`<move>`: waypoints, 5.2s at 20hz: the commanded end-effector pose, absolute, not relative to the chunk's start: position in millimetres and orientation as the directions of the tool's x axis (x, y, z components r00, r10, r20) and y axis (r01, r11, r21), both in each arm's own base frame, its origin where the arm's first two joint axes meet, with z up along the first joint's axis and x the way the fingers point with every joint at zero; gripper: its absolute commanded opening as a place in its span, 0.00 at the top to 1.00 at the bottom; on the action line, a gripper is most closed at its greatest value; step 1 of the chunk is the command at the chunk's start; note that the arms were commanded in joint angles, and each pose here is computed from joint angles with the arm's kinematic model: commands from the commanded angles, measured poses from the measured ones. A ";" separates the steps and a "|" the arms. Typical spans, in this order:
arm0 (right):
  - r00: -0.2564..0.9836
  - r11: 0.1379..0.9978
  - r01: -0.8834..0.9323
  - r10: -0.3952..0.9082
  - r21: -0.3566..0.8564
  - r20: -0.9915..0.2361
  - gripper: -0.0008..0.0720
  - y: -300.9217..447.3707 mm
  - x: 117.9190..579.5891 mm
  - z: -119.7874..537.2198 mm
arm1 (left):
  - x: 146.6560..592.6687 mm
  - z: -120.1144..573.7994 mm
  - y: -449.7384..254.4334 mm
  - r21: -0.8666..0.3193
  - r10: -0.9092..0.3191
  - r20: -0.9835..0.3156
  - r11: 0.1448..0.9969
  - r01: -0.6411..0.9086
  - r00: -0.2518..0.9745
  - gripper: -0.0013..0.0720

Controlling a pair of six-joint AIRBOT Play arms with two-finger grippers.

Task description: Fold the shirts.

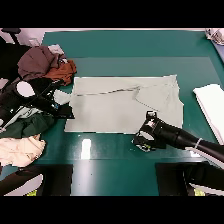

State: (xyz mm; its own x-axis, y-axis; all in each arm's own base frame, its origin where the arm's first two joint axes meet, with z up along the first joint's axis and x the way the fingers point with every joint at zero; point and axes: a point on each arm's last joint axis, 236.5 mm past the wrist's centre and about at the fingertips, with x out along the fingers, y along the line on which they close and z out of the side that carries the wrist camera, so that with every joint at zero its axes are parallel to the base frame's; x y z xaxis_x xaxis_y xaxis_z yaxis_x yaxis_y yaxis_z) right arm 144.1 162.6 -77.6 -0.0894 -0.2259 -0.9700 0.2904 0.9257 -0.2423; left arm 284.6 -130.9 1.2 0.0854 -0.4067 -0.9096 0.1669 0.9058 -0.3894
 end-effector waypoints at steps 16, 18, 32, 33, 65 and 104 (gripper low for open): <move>0.219 0.951 0.273 -0.212 -0.148 -0.953 0.96 124.2 179.7 -1.1 | 282.8 -20.8 -85.3 -0.199 -0.215 -0.973 0.965 0.171 0.083 0.04; 0.219 0.953 0.262 -0.211 -0.151 -0.952 0.96 124.3 179.8 -1.0 | 272.7 -36.5 -86.3 -0.210 -0.222 -0.974 0.964 0.164 0.056 0.04; 0.215 0.960 0.226 -0.213 -0.164 -0.953 0.96 123.7 178.7 -1.0 | 269.5 -70.2 -110.6 -0.316 -0.325 -0.945 0.938 0.146 0.042 0.17; 0.215 0.960 0.226 -0.213 -0.164 -0.953 0.96 123.7 178.7 -1.0 | 268.1 -68.9 -114.8 -0.332 -0.342 -0.939 0.930 0.155 0.036 0.17; 0.213 0.968 0.204 -0.188 -0.145 -0.959 0.96 129.7 178.2 -2.3 | 264.9 -66.0 -63.1 -0.119 -0.120 -0.993 0.985 0.122 -0.003 0.04; 0.605 0.992 0.096 -0.119 -0.076 -0.787 0.97 75.6 298.0 113.7 | 374.8 91.0 -106.2 -0.551 -0.332 -0.639 0.827 -0.111 0.693 0.96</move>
State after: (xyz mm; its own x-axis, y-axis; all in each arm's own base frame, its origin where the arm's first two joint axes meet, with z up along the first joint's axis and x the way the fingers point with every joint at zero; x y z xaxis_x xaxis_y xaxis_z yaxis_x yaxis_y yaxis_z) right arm 261.0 80.0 92.7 0.5598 -0.1070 -0.8217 0.2010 0.9795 0.0095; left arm 355.5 -110.3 73.2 0.6102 -0.3488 -0.7113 -0.1023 0.8557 -0.5073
